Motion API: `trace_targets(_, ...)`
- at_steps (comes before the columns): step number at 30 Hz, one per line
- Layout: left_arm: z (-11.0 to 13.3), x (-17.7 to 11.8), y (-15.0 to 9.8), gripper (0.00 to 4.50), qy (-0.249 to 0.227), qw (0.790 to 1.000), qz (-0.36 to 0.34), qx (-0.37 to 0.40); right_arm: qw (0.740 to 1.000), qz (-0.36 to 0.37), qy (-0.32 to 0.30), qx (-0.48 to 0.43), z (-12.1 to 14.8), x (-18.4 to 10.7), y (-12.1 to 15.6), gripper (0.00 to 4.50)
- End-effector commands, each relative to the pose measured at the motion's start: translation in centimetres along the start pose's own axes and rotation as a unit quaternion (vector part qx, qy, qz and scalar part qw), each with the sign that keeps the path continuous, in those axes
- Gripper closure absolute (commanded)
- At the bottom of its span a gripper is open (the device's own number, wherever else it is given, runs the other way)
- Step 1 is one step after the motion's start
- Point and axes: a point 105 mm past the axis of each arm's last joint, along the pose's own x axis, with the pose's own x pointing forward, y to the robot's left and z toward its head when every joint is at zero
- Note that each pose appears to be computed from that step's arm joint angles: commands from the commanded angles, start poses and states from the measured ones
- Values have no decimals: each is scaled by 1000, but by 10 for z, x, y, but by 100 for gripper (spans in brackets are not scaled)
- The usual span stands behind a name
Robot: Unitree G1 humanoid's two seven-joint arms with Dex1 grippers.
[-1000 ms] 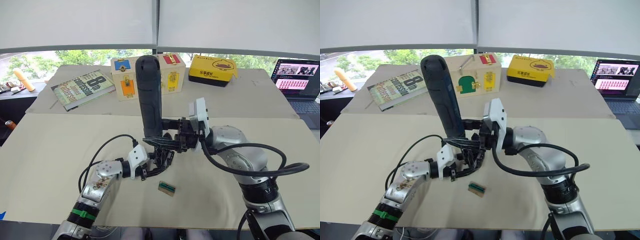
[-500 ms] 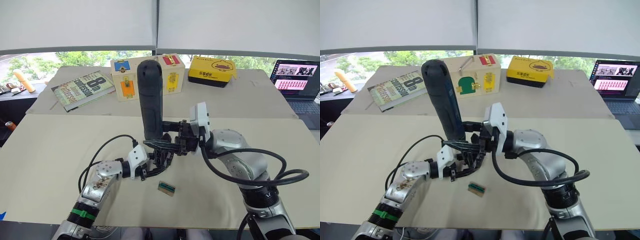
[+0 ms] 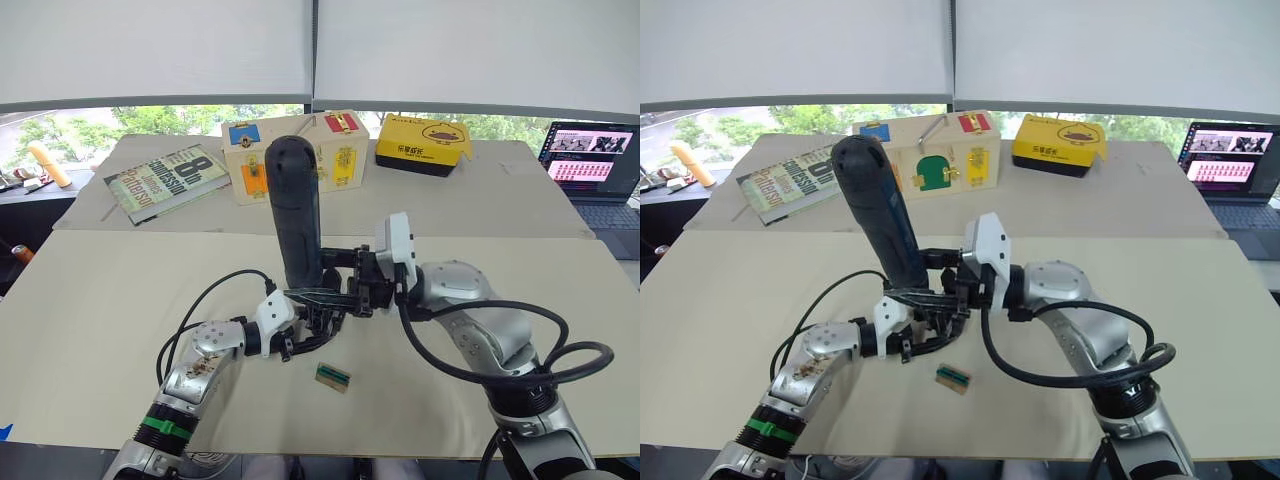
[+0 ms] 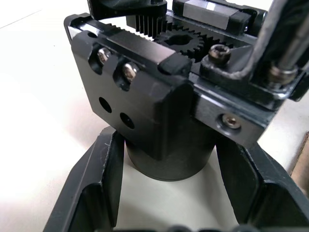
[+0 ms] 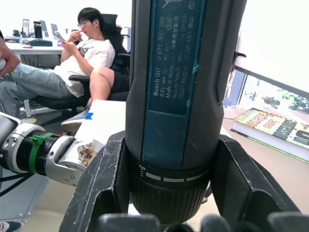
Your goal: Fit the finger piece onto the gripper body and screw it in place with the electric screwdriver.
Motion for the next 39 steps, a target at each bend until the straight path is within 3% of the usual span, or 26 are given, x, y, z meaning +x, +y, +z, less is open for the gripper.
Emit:
trace_targets(1, -29, -4, -9, 223, 50, 998, -8, -43, 996, -18, 70, 45, -40, -7, -3, 258)
trace_targets(9, -30, -5, -7, 223, 50, 998, -4, -43, 999, -6, 37, 32, -20, -9, -5, 258)
trace_targets(19, -33, -4, -8, 223, 55, 997, 1, -46, 999, 36, -37, -14, 36, -15, -4, 258)
trace_targets(34, -35, -3, -6, 223, 45, 997, 24, -64, 992, 105, -62, -30, 59, -20, 14, 258)
trace_targets(38, -35, -8, -4, 30, 40, 996, 35, -68, 988, 123, -86, -26, 72, -26, 20, 258)
trace_targets(39, -36, -12, -3, 3, 42, 996, 40, -65, 987, 127, -92, -25, 77, -28, 23, 258)
